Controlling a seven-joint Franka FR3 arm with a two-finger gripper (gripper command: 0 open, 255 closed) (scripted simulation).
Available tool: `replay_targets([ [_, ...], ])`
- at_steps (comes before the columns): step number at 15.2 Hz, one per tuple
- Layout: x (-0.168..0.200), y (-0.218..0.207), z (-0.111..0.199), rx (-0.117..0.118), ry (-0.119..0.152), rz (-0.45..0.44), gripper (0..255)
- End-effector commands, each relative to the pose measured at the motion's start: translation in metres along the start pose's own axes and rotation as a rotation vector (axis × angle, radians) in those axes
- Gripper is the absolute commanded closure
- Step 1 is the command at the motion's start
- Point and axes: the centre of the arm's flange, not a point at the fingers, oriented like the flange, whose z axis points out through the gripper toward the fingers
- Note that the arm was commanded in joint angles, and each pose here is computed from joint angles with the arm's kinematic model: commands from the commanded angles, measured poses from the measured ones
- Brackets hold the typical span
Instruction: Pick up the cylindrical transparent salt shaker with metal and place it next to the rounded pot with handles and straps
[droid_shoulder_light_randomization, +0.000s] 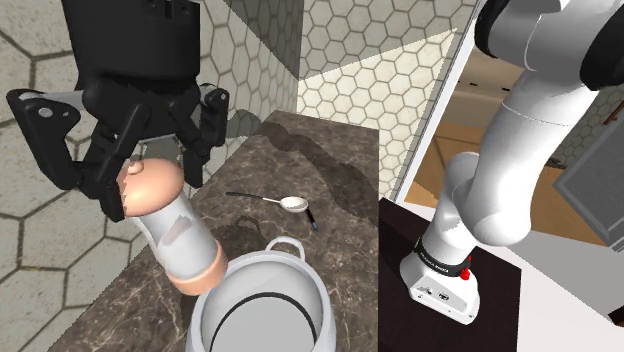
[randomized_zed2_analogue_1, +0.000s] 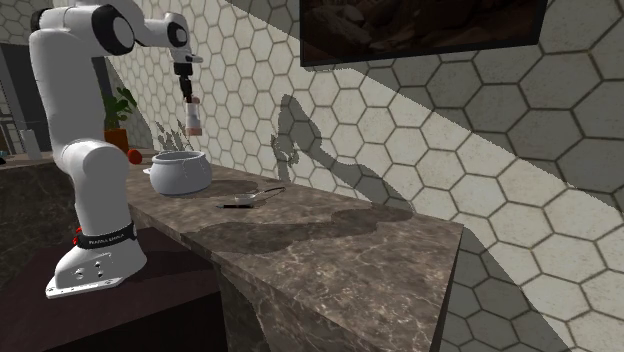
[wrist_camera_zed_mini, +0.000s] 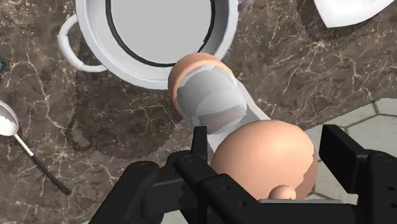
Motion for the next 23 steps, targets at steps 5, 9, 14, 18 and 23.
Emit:
replay_targets([
  [5,-0.024,-0.074,0.014,0.001,0.000,0.002,255],
  [9,-0.040,-0.124,0.023,0.001,0.000,0.002,255],
  [14,-0.056,-0.170,0.037,0.001,0.000,0.002,255],
  [18,-0.056,-0.167,0.058,0.001,0.000,0.002,255],
  [23,-0.057,-0.163,0.084,0.001,0.000,0.002,255],
])
